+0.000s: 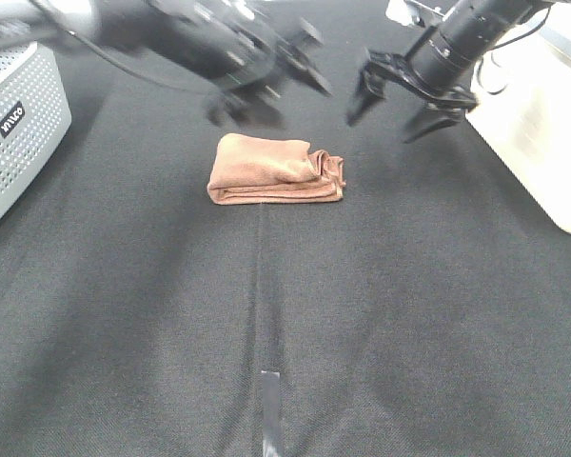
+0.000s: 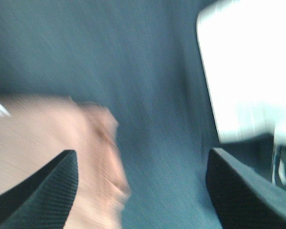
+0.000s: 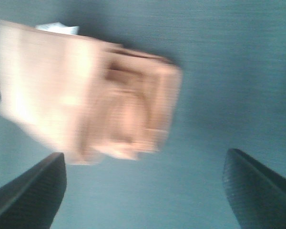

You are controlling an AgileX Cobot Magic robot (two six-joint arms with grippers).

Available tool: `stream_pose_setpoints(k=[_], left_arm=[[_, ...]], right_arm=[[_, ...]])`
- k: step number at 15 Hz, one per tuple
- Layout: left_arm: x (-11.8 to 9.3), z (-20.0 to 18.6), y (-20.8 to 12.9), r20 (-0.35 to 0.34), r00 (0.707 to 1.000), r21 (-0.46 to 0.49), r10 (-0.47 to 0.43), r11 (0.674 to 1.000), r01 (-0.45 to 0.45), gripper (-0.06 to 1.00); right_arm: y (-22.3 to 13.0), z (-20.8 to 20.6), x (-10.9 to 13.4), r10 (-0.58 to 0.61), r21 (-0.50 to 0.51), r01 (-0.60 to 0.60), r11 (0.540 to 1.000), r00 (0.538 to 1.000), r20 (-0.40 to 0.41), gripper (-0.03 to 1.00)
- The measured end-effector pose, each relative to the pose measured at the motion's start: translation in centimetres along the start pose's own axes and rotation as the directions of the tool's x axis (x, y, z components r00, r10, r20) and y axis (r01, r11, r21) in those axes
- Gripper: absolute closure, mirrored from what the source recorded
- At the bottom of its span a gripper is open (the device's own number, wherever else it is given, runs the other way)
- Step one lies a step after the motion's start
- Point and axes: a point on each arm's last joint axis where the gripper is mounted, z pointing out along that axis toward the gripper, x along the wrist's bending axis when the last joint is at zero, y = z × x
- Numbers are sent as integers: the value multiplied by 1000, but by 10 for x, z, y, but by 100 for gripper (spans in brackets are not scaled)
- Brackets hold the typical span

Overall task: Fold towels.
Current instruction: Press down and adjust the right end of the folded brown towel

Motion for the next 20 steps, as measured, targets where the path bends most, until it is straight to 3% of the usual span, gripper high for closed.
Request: stream_pose_setpoints(k=[1, 4, 9, 11, 14, 20], left_arm=[[14, -19, 23, -15, 1000, -30, -2, 1000, 1, 23], [44, -53, 59, -46, 999, -105, -25, 994, 20, 23], [80, -81, 78, -84, 993, -116, -80, 991, 70, 23], [84, -83, 78, -98, 992, -102, -76, 993, 66, 23], [84, -84, 78, -105, 992, -96, -71, 993, 61, 23], [84, -83, 77, -108, 992, -87, -69, 994, 59, 23]], right_arm=[[2, 2, 11, -4, -20, 2, 1000, 994, -107, 13], [0, 31, 33, -17, -23, 10, 1000, 947, -320, 14], [-8, 94, 50, 13, -30, -36, 999, 827, -562, 16], [-8, 111, 39, 60, -25, -90, 996, 825, -563, 17], [-11, 119, 13, 80, -1, -90, 996, 894, -441, 17], [-2, 92, -23, 132, 2, -144, 990, 903, -408, 17]])
